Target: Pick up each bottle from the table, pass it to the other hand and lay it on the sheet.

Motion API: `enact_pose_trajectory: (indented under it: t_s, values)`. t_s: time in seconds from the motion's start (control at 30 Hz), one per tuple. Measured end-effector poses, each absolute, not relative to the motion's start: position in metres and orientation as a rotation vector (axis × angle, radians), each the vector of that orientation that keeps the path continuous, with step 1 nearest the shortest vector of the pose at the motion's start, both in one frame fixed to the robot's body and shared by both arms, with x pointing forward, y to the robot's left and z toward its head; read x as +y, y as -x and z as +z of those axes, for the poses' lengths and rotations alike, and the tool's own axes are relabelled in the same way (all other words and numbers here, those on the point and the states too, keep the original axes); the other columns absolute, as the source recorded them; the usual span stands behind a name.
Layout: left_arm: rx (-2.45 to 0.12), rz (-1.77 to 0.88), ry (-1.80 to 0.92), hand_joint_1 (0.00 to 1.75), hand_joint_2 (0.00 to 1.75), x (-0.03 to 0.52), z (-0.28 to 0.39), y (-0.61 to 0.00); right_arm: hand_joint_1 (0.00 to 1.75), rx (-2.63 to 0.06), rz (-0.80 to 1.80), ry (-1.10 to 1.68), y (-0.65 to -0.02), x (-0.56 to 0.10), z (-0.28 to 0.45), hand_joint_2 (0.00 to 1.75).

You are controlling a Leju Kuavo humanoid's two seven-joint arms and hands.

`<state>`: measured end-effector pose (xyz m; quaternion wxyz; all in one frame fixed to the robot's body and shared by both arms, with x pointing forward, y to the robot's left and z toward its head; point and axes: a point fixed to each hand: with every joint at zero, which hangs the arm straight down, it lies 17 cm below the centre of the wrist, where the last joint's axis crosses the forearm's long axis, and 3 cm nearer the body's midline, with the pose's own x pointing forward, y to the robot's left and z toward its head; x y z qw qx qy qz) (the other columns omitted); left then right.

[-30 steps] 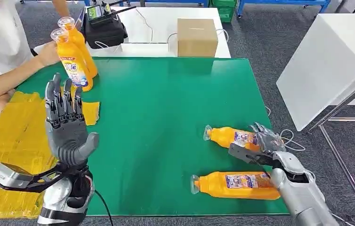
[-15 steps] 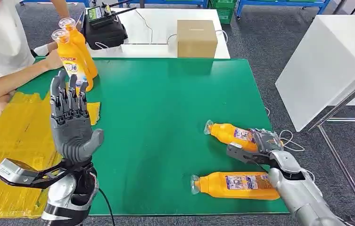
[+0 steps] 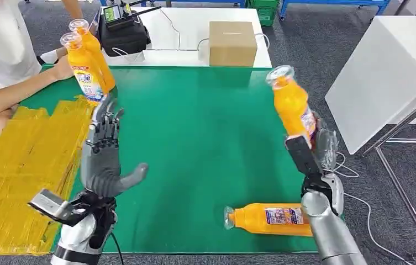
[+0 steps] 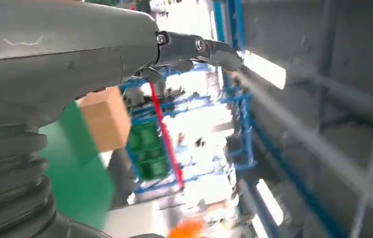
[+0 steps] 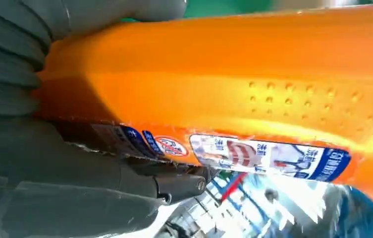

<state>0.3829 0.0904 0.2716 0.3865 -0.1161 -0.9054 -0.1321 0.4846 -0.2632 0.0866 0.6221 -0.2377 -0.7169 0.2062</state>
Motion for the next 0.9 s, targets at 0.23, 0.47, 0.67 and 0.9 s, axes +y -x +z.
enact_pose_trajectory:
  t_s: [0.23, 0.47, 0.67, 0.9]
  values:
    - [-2.255, -0.529, 0.279, 0.00, 1.75, 0.056, 0.265, -0.388, 1.75, -1.800, 0.236, 0.298, -0.478, -0.226, 0.131, 1.75]
    - [-2.232, -0.620, 0.292, 0.00, 1.75, 0.038, 0.259, -0.391, 1.75, -1.845, 0.195, 0.164, -0.475, -0.188, 0.146, 1.75]
    - [-2.201, -0.659, 0.346, 0.00, 1.75, 0.028, 0.261, -0.397, 1.75, -1.875, 0.336, -0.015, -0.460, -0.103, 0.155, 1.75]
    - [-2.170, -0.632, 0.394, 0.00, 1.75, 0.025, 0.266, -0.407, 1.75, -1.852, 0.499, -0.167, -0.438, -0.008, 0.144, 1.75]
